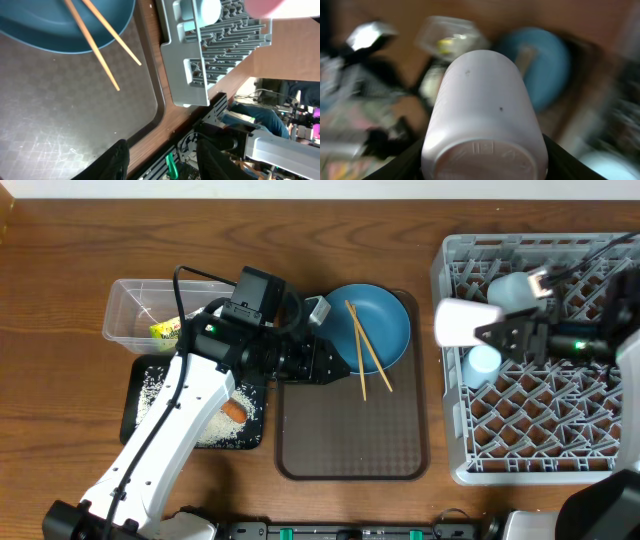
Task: Sort waste into correct bins and load items into the dishwasher rack
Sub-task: 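Carry the pink cup right into the dish rack with the right gripper, then lower the pink cup into the rack and open the right gripper, then raise the right gripper and move it left over the teal plate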
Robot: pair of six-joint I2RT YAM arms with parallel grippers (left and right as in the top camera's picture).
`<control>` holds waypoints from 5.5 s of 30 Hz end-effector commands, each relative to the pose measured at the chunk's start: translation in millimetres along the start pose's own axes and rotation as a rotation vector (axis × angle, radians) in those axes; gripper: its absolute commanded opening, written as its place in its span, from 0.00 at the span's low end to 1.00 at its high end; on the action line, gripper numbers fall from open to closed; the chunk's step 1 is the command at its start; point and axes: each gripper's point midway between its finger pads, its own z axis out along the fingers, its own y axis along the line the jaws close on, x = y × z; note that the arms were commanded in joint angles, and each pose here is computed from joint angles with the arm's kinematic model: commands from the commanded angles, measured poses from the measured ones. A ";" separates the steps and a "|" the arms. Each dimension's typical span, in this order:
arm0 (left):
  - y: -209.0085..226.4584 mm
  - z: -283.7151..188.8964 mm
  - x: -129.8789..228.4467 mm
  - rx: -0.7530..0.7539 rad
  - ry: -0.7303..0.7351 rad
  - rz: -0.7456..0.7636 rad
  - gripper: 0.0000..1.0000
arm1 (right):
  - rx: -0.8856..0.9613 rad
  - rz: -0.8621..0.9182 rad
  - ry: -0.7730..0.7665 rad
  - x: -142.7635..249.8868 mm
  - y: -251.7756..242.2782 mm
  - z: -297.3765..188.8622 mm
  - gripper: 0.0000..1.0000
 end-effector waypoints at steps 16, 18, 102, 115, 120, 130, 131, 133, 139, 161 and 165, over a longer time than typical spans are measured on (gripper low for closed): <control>29.5 -1.2 2.1 -0.157 -0.012 -0.022 0.50 | 0.906 0.598 0.037 41.9 -130.9 -83.6 0.01; 31.1 0.2 3.7 -0.160 -0.006 -0.026 0.50 | 0.946 0.611 0.037 43.7 -133.8 -87.3 0.01; 39.0 0.6 3.5 -0.206 -0.013 -0.024 0.50 | 0.925 0.560 0.081 50.9 -136.8 -50.5 0.87; 42.1 -0.1 2.4 -0.225 -0.020 -0.023 0.84 | 0.685 0.414 0.120 33.5 -98.6 1.0 0.81; 42.1 -0.2 2.5 -0.225 -0.019 -0.024 0.93 | 0.617 0.234 0.188 27.0 -68.4 41.6 0.80; 94.2 -23.9 -15.7 -0.532 -0.128 -0.028 0.98 | 0.478 -0.020 0.238 20.6 -9.6 106.0 0.99; 100.4 -28.4 -18.0 -0.562 -0.142 -0.035 0.98 | 0.460 -0.032 0.233 19.1 -4.7 110.3 0.99; 110.1 -36.5 -21.5 -0.599 -0.163 -0.053 0.99 | 0.446 -0.023 0.216 16.3 2.6 117.7 0.96; 135.3 -60.6 -34.2 -0.633 -0.234 -0.134 0.99 | 0.568 -0.150 0.223 15.6 6.4 131.5 0.79; 146.6 -71.3 -34.7 -0.645 -0.251 -0.177 0.99 | 0.625 -0.279 0.297 37.0 6.8 193.2 0.45; 146.6 -71.3 -34.7 -0.644 -0.251 -0.177 1.00 | 0.622 -0.259 0.356 54.6 -4.9 217.1 0.46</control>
